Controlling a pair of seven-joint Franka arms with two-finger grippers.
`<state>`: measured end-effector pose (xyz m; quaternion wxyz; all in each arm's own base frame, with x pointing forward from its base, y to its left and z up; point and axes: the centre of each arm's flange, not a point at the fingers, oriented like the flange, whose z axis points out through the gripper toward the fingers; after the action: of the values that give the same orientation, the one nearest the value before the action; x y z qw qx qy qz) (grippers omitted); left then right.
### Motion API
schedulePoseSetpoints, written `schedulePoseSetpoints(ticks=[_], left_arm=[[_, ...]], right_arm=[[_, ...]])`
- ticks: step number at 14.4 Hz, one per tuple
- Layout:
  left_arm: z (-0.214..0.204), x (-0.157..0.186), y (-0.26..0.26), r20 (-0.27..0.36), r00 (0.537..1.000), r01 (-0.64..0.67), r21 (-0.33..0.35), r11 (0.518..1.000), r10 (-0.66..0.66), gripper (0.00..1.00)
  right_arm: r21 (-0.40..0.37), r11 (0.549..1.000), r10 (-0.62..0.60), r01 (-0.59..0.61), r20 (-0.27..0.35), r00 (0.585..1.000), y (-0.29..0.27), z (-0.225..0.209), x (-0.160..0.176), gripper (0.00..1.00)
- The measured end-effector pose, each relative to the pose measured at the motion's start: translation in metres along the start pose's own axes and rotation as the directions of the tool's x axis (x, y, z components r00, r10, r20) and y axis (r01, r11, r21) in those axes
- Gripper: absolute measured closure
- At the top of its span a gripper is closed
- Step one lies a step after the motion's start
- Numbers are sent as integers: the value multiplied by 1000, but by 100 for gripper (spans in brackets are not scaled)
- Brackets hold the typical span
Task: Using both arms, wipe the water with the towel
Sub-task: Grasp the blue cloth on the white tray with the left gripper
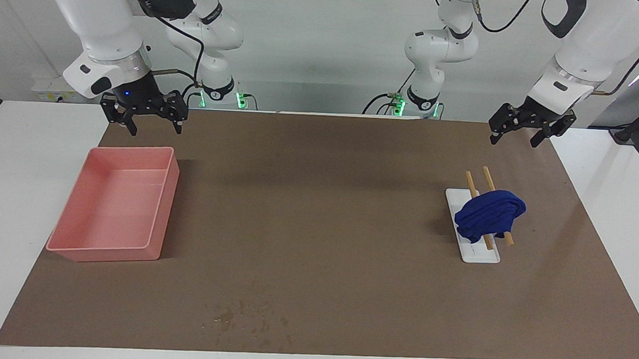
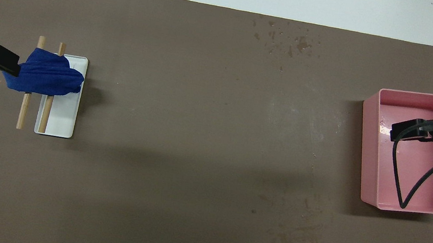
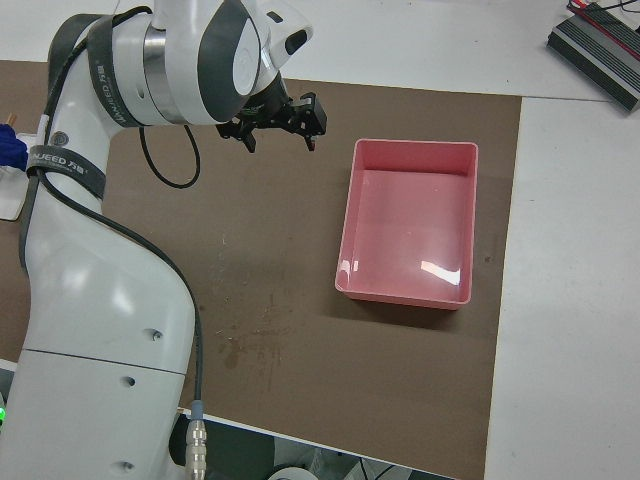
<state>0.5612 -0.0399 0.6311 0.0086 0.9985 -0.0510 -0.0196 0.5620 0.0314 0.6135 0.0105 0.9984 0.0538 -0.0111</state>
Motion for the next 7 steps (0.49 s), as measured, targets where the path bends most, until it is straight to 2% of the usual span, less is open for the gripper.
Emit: schedulePoseSetpoints(ticks=[4,7], left_arm=[[3,1,4,-4,1000,-8,0,1000,8,0],[14,10,2,-85,996,-5,10,1000,6,0]], right_arm=[[0,1000,-1,1,0,1000,-1,0,0,0],[0,1000,-2,2,0,1000,-1,0,0,0]])
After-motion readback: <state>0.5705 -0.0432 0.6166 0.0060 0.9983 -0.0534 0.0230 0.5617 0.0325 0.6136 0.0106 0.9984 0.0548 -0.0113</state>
